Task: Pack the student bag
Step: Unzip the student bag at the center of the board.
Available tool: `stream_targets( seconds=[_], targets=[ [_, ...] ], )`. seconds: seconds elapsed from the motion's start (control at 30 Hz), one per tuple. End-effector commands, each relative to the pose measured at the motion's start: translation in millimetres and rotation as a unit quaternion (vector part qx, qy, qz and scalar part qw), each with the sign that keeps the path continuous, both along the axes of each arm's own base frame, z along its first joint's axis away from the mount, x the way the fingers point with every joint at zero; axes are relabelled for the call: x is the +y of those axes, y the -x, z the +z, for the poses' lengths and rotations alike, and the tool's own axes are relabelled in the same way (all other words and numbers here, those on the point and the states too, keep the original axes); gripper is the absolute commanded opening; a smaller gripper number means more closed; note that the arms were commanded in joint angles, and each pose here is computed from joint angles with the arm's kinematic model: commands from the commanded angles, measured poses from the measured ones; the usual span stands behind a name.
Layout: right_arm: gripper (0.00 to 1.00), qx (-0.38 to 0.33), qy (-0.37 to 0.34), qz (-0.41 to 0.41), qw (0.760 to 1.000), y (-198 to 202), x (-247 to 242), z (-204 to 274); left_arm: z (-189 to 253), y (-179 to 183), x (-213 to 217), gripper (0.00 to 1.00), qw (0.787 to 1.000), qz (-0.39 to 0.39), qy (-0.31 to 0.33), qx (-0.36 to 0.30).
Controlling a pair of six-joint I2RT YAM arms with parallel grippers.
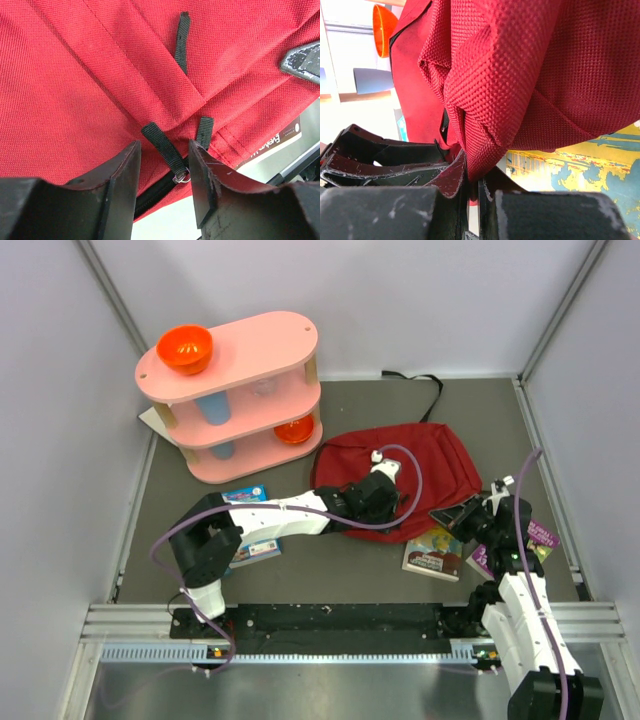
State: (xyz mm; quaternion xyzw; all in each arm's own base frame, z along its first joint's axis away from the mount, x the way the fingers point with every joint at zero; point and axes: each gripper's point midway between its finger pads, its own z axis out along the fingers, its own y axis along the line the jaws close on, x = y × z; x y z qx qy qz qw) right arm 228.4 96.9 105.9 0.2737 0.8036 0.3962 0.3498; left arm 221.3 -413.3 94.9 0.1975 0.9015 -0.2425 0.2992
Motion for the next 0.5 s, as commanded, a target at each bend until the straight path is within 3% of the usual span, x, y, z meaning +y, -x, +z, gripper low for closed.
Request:
stream_targets(
  seconds=[0.0,0.07,0.17,0.2,0.37,0.47],
  targets=[
    [0.0,-0.022,-0.008,0.013,1.0,-0.8,5.1,13.4,12.0,-2.7,-13.0,0.5,1.0,-0.001,0.02,-0.005],
    [0.0,-0.022,-0.007,0.012,1.0,-0.9,4.9,13.3,10.4,-2.0,-12.9,0.47,1.0,-0.002,0.018,-0.003],
    [0.0,-0.021,-0.009,0.012,1.0,-0.8,5.3,13.4,11.2,-1.5,-14.2,0.31,1.0,-0.005,0.02,-0.001],
    [0.0,-0.022,-0.008,0.012,1.0,-0.9,5.0,13.4,11.4,-1.6,-14.9,0.21,1.0,-0.006,0.021,-0.001],
    [0.0,-0.022,-0.007,0.01,1.0,-1.8,4.3,14.1,13.3,-1.6,-14.7,0.03,1.0,-0.005,0.023,0.0],
    [0.0,-0.024,-0.003,0.008,1.0,-2.7,3.0,13.4,18.9,-1.8,-11.6,0.0,1.0,0.0,0.029,-0.008]
  ],
)
